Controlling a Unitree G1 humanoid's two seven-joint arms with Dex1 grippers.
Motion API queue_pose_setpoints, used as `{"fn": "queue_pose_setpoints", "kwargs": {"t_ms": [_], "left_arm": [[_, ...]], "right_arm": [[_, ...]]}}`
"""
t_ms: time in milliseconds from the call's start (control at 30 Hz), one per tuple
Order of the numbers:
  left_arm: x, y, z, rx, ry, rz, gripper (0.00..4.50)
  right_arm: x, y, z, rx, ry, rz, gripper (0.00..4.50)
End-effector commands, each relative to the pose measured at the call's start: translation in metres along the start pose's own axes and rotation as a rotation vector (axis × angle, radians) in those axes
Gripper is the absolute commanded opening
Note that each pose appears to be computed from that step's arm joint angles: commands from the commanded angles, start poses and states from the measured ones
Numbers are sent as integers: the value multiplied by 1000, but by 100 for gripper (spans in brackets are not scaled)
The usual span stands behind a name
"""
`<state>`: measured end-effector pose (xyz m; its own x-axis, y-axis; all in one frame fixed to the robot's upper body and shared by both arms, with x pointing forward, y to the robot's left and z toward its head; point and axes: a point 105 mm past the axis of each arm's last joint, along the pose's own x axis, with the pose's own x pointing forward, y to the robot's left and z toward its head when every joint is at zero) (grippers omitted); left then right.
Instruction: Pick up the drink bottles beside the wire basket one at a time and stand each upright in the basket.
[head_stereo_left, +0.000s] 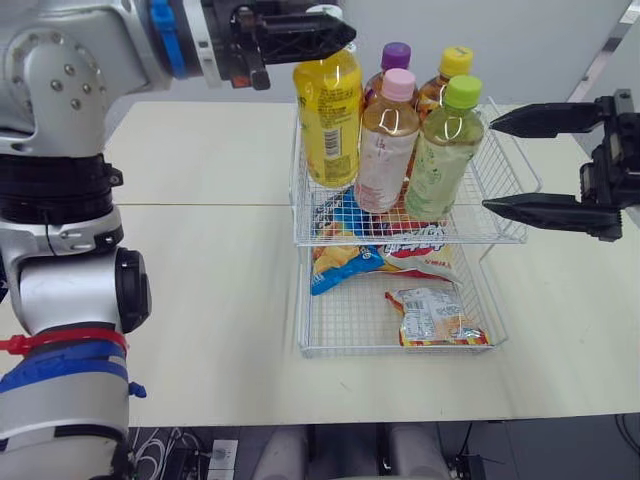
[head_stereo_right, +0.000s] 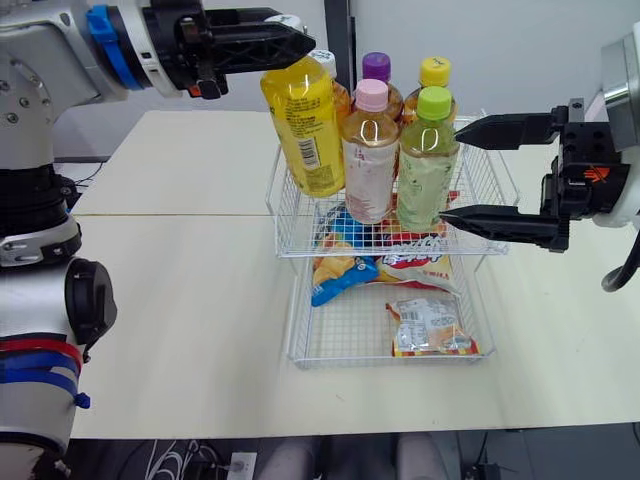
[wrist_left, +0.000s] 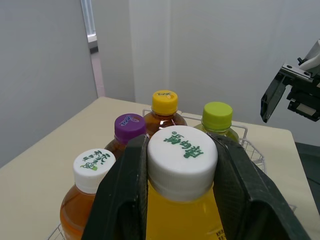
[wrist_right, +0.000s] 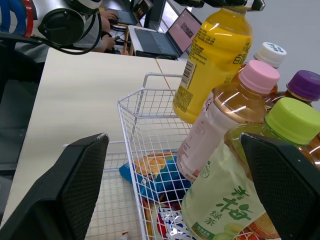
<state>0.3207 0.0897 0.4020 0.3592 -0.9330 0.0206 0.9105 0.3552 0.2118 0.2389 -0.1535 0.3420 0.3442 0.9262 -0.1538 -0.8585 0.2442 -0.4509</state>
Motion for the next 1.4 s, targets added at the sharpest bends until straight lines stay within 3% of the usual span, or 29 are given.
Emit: {"fn": "queue_pose_setpoints", "kwargs": {"t_ms": [33,700,1033,1300,1400], "left_arm": [[4,-9,10,71,-25,-18,135],[9,-2,-27,5,5,-6,135],[-7,-3,-8,21,-26,-36,448],[-45,-2,27,67,-90,56,448],[-76,17,18,134,-20,239,448]], "right_arm": [[-5,2,10,-41,-8,-15,450],[-26,-10,7,-53,47,-131,450],[-31,-12,5,-55,56,-143,450],[-39,-22,4,-73,70,-195,450],[-49,-32,1,-113,81,-264,450]]}}
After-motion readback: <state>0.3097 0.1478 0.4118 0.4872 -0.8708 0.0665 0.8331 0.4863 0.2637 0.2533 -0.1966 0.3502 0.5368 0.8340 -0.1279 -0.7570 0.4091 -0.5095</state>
